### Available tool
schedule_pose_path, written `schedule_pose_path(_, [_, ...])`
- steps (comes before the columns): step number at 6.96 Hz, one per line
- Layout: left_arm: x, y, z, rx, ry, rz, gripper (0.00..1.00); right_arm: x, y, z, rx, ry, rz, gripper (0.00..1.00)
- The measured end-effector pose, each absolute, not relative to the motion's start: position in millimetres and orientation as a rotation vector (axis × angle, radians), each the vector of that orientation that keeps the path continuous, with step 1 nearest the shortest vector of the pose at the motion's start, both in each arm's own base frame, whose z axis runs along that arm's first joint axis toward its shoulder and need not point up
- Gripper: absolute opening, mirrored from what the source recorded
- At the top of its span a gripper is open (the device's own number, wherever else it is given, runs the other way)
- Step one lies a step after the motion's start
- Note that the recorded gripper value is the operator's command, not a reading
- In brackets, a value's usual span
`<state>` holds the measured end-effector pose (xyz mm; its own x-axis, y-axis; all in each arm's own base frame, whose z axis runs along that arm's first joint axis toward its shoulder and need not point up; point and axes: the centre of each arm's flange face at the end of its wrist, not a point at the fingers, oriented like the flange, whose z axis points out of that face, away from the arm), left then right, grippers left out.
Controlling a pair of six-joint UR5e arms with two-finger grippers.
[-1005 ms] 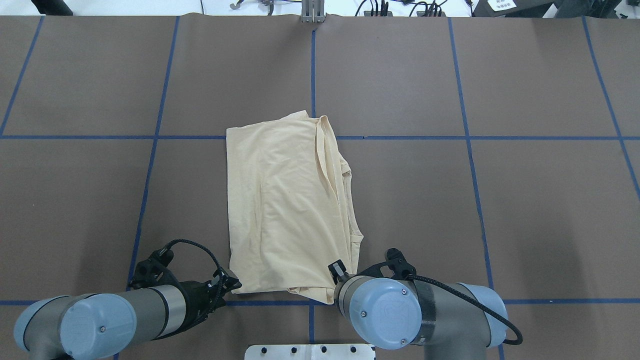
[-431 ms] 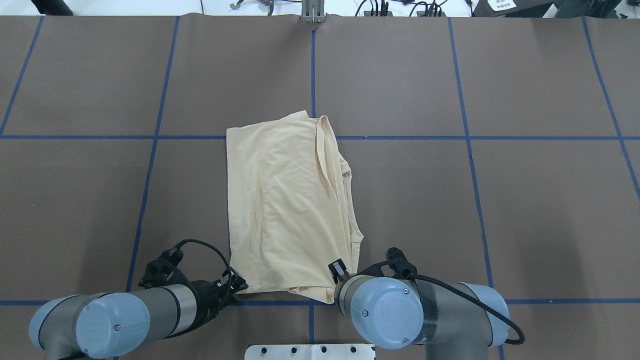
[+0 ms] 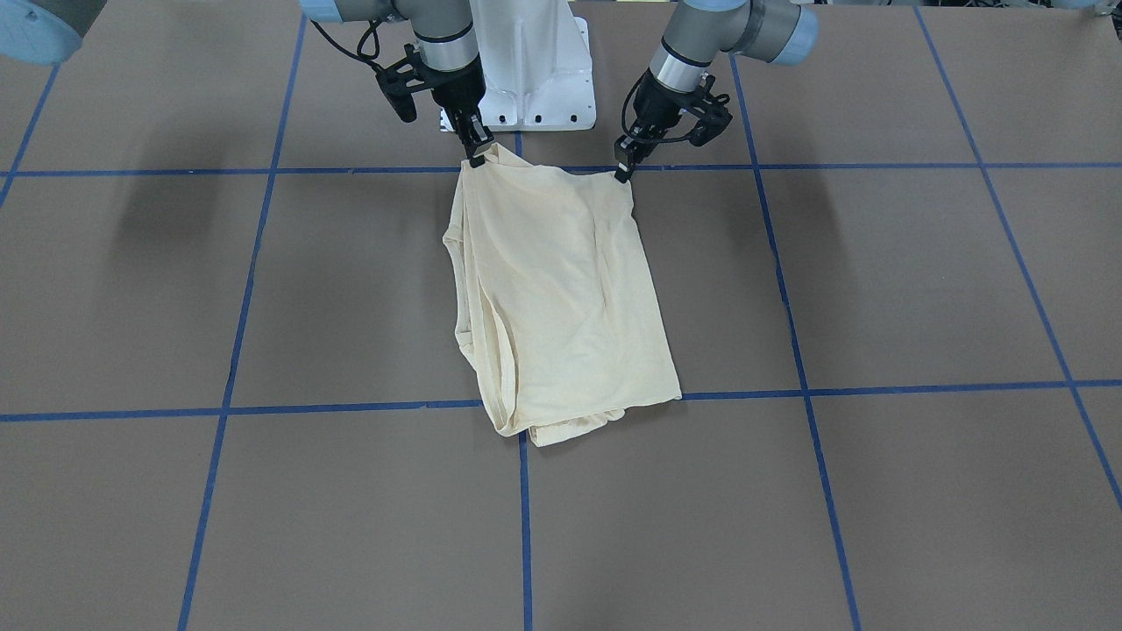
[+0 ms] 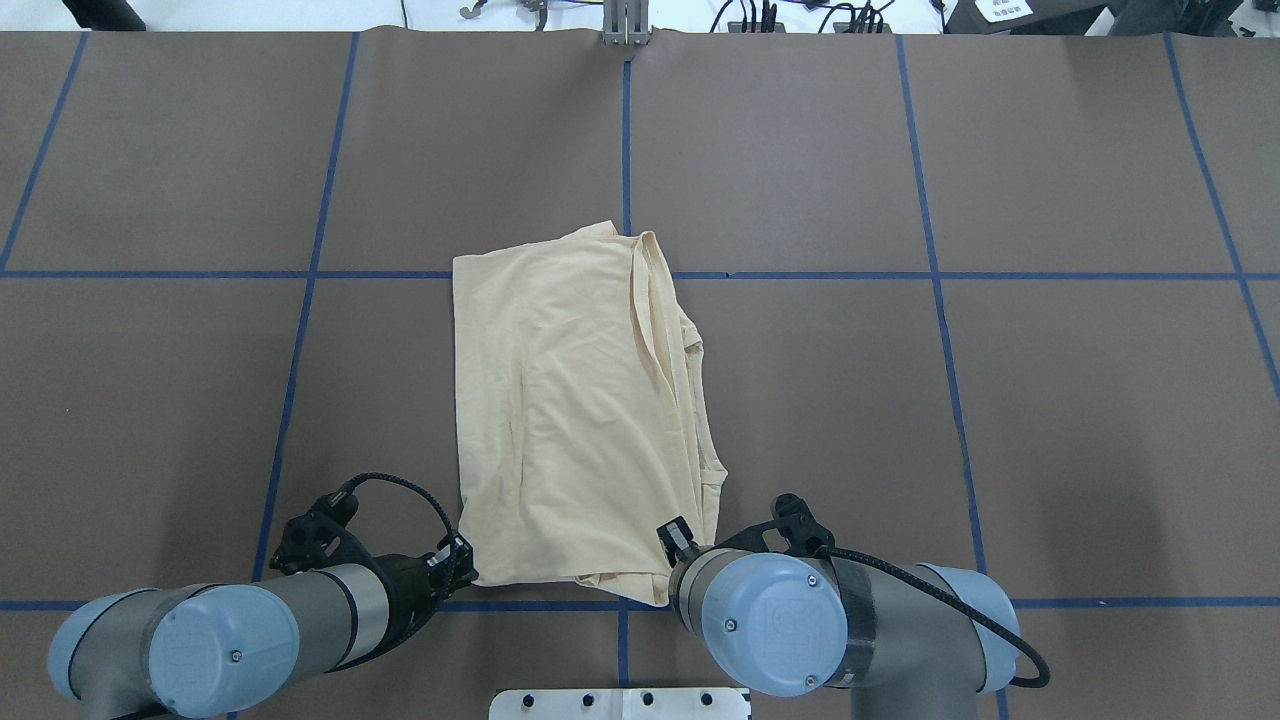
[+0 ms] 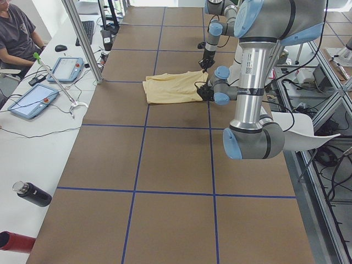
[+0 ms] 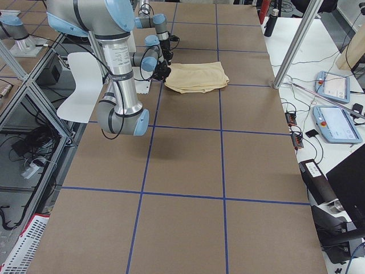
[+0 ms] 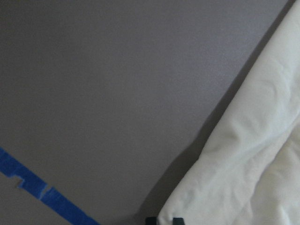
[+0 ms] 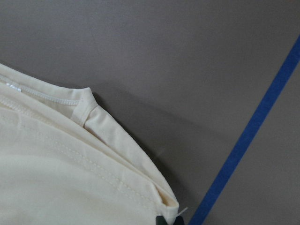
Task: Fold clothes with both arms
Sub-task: 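Lift the near edge with both grippers and fold it toward the far edge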
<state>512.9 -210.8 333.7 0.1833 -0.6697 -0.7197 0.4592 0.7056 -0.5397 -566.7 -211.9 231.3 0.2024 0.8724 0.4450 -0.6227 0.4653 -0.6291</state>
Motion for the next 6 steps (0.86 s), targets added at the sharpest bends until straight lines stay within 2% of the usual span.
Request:
schedule_pose_path(4, [481.8,-168.1,267.0,-0.319,1.205,-0.714,0.0,-537.7,-200.3,229.9,-0.362,-0.882,1.055,0.0])
schedule_pose_path(6, [457.6,-172.4,244.4,-0.349,1.21,-0.678,0.0,-496.5,-215.9,202.6,-0.37,-0.906,1.075,0.0])
